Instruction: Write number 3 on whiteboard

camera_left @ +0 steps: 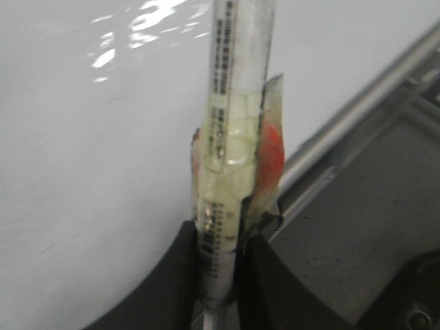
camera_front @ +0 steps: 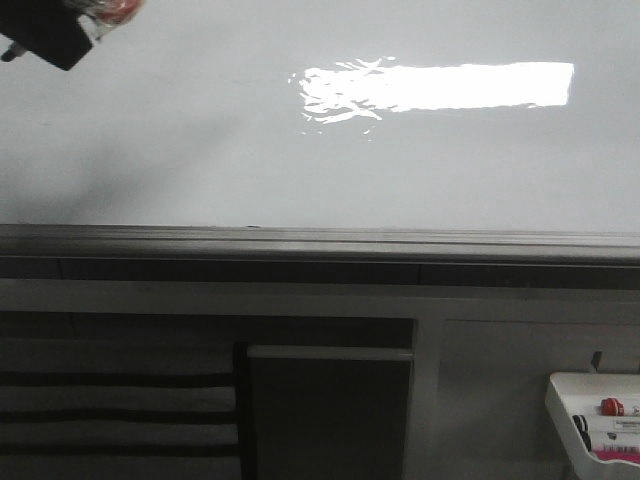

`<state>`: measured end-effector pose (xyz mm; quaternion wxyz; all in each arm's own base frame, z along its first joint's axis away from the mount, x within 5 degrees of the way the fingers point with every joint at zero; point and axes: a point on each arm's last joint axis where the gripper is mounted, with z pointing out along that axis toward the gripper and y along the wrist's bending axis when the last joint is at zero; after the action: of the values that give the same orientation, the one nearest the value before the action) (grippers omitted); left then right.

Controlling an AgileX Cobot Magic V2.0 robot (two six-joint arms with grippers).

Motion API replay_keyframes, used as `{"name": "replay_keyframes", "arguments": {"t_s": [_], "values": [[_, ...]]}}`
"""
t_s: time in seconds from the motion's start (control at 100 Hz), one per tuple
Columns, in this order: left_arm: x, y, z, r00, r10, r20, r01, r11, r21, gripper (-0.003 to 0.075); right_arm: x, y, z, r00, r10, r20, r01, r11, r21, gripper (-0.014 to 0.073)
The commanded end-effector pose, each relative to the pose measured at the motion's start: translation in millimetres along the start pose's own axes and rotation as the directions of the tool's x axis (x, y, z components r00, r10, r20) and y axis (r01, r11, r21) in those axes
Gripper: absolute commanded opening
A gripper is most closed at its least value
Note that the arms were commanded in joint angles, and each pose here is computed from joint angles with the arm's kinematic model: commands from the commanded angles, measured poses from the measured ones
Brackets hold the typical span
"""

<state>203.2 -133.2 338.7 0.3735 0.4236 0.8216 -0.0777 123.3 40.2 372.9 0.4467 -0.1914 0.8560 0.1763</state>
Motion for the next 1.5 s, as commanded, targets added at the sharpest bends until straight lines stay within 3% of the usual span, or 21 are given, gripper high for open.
{"name": "replay_keyframes", "arguments": {"t_s": [0.0, 0.09, 0.19, 0.27, 0.45, 0.56, 0.62, 0.9, 1.189, 1.489], "values": [[-19.6, -15.9, -21.1, 0.989, 0.096, 0.112, -0.109, 0.988, 0.113, -0.0019, -21.9, 4.4, 7.1, 0.995, -0.095, 0.019, 0.096, 0.983, -0.159, 0.0617], [-20.2, -27.1, -26.3, 0.98, 0.171, 0.099, -0.19, 0.957, 0.22, -0.0019, -31.5, 4.0, 17.1, 0.988, -0.155, -0.019, 0.144, 0.951, -0.273, 0.0592], [-21.5, -33.6, -26.4, 0.973, 0.215, 0.089, -0.231, 0.935, 0.268, -0.0019, -44.2, 7.0, 32.3, 0.965, -0.262, -0.024, 0.236, 0.901, -0.364, 0.0541], [-22.4, -37.8, -21.8, 0.962, 0.258, 0.092, -0.274, 0.918, 0.286, -0.0019, -51.1, 17.2, 47.4, 0.923, -0.384, -0.001, 0.345, 0.83, -0.438, 0.0519], [-25.5, -53.1, -10.1, 0.938, 0.332, 0.1, -0.346, 0.875, 0.339, -0.0019, -61.6, 41.4, 79.5, 0.842, -0.538, 0.043, 0.485, 0.721, -0.495, 0.0513], [-27.2, -61.0, -7.0, 0.928, 0.356, 0.109, -0.371, 0.857, 0.357, -0.0019, -61.6, 61.2, 95.4, 0.78, -0.617, 0.103, 0.563, 0.62, -0.547, 0.0513], [-27.5, -62.9, -6.5, 0.926, 0.36, 0.111, -0.375, 0.853, 0.363, -0.0019, -61.3, 68.5, 102.1, 0.763, -0.634, 0.125, 0.585, 0.595, -0.551, 0.0513], [-27.7, -63.9, -6.6, 0.925, 0.364, 0.114, -0.379, 0.851, 0.364, -0.0019, -60.1, 84.8, 123.7, 0.754, -0.64, 0.149, 0.601, 0.581, -0.549, 0.0495], [-29.3, -63.0, -6.2, 0.925, 0.359, 0.126, -0.38, 0.857, 0.349, -0.0019, -59.8, 85.3, 123.6, 0.754, -0.64, 0.146, 0.597, 0.576, -0.559, 0.0185], [-30.4, -62.4, -5.9, 0.925, 0.357, 0.133, -0.381, 0.86, 0.338, -0.0019, -58.7, 85.7, 123.0, 0.753, -0.643, 0.142, 0.593, 0.569, -0.57, 0.0025]]}}
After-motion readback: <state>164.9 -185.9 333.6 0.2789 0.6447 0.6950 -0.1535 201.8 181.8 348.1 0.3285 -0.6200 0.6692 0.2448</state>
